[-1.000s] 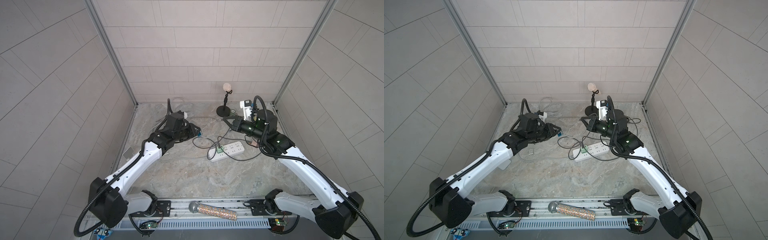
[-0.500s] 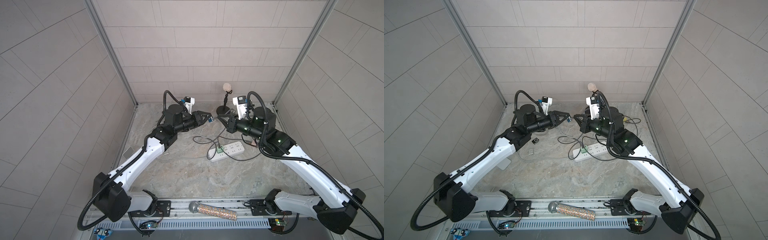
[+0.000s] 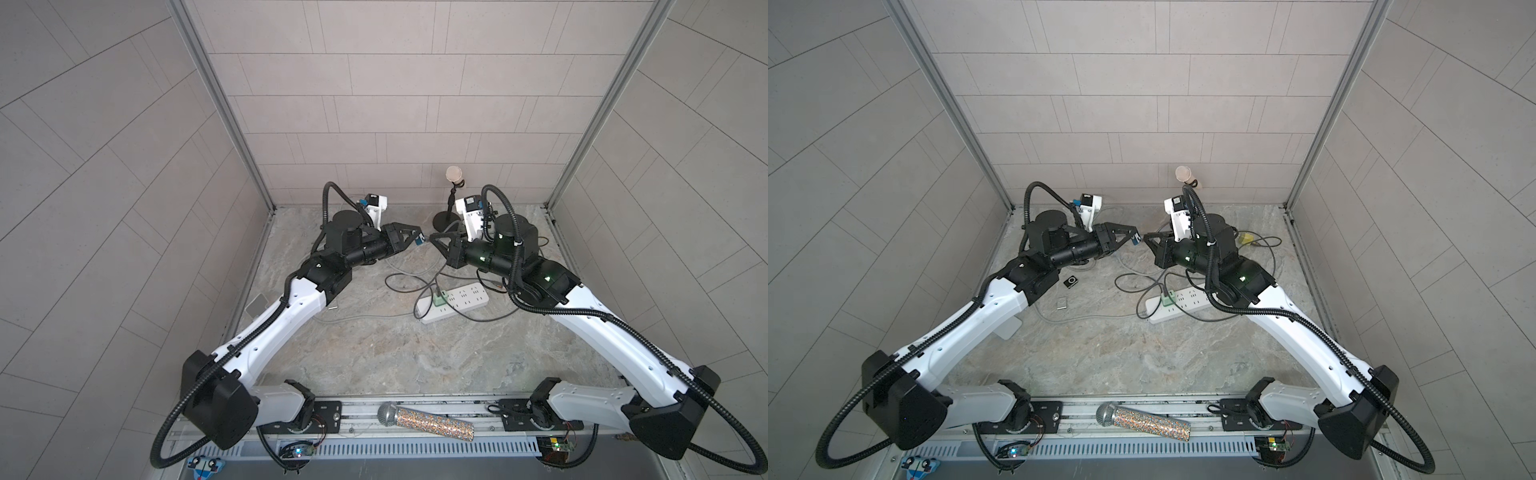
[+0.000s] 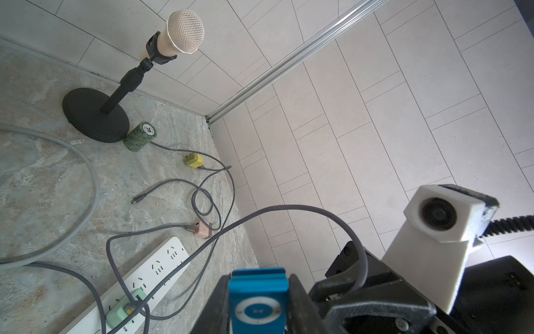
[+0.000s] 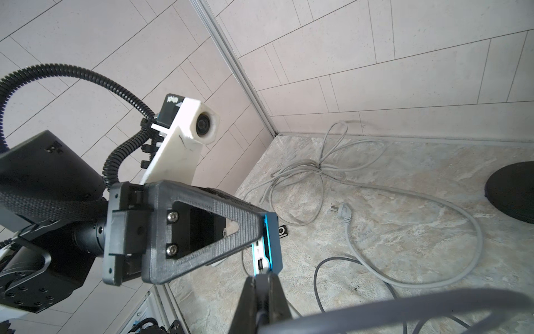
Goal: Charge mp3
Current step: Insert the charging cable into the MP3 player.
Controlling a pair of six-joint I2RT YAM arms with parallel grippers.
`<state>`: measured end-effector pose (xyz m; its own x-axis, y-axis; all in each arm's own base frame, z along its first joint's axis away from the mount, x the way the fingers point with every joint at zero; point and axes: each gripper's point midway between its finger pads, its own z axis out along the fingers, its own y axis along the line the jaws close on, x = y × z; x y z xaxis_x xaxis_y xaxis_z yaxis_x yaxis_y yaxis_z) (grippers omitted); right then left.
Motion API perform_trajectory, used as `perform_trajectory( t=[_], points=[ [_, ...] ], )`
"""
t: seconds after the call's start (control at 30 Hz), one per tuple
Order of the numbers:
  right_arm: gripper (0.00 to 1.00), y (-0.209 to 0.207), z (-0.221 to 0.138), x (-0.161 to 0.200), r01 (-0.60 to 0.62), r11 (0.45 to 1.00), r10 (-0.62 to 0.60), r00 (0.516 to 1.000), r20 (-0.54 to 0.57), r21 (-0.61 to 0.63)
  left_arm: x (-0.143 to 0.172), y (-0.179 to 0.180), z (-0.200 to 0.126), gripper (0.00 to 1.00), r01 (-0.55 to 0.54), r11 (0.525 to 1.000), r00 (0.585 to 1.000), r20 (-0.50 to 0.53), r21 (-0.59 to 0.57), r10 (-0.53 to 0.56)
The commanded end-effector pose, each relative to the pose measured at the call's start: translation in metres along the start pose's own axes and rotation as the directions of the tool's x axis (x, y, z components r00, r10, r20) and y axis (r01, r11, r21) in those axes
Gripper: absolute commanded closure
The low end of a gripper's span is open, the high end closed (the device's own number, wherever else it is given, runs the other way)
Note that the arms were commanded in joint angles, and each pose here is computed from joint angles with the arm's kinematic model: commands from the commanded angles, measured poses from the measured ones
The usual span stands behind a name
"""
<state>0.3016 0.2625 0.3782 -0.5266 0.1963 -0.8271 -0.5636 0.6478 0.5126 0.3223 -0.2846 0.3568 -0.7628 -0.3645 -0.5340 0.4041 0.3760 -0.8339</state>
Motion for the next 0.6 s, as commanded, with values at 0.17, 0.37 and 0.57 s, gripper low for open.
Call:
perform_trajectory(
  t=[0.17, 0.37, 0.57],
  points=[
    [1.0, 0.005, 0.001, -0.007, 0.023, 1.0, -0.023, 1.0, 0.019, -0.011, -0.002, -0.015, -0.006, 1.0, -0.03, 0.998, 0.999, 0.013, 0.05, 0.03],
    [1.0, -0.003, 0.007, -0.002, 0.017, 1.0, -0.017, 1.0, 0.009, 0.02, -0.002, -0.02, -0.006, 1.0, -0.034, 0.997, 0.999, 0.008, 0.07, 0.033],
    [1.0, -0.008, 0.006, -0.003, 0.041, 0.998, -0.042, 0.999, 0.017, 0.05, -0.001, -0.02, -0.006, 1.0, -0.037, 0.996, 0.999, 0.001, 0.075, 0.037]
  ],
)
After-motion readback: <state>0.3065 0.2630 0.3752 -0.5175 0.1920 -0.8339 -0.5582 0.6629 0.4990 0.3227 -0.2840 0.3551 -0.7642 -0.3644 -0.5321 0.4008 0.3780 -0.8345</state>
